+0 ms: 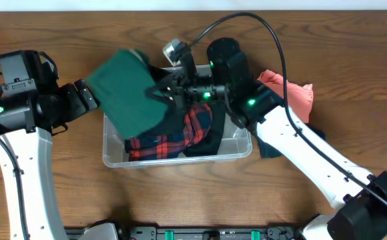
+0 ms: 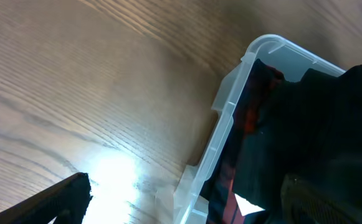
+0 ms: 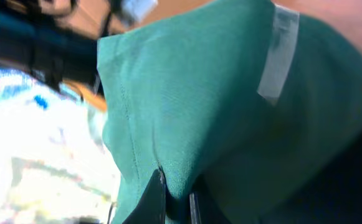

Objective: Pack container
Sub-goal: 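Carry the green garment over the container with the right gripper, then lower the green garment into the container and press it down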

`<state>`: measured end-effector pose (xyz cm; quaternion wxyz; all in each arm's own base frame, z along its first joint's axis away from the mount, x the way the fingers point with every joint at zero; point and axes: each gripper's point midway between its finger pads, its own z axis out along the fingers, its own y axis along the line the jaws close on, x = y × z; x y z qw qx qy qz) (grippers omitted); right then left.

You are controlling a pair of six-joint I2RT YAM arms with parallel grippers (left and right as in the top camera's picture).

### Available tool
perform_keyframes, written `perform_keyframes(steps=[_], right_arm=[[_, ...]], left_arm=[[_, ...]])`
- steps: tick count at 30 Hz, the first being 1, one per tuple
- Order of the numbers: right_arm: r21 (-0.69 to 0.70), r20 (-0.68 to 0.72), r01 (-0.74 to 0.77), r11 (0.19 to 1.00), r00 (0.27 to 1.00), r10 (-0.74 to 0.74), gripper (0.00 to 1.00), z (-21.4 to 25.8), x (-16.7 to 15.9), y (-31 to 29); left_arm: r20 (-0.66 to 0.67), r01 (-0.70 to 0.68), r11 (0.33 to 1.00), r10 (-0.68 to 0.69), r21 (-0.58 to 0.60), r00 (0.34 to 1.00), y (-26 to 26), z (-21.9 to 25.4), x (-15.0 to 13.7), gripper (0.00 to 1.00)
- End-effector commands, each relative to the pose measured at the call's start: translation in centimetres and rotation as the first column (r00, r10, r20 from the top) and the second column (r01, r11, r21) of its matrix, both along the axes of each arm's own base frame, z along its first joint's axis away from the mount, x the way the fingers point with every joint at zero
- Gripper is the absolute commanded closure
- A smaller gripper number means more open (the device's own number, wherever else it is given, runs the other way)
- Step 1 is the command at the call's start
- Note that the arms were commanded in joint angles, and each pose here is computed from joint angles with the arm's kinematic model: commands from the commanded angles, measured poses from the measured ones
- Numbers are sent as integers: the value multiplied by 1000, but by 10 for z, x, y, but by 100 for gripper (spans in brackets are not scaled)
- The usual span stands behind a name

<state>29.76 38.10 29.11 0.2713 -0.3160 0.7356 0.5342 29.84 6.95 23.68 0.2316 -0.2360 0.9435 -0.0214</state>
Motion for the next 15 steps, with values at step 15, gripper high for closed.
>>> perform_keyframes(steps=[15], right_arm=[[-610, 211, 417, 674, 905, -369, 99, -115, 74, -143]], left_arm=[[4, 4, 1000, -4, 12, 1000, 3, 3, 1, 2]])
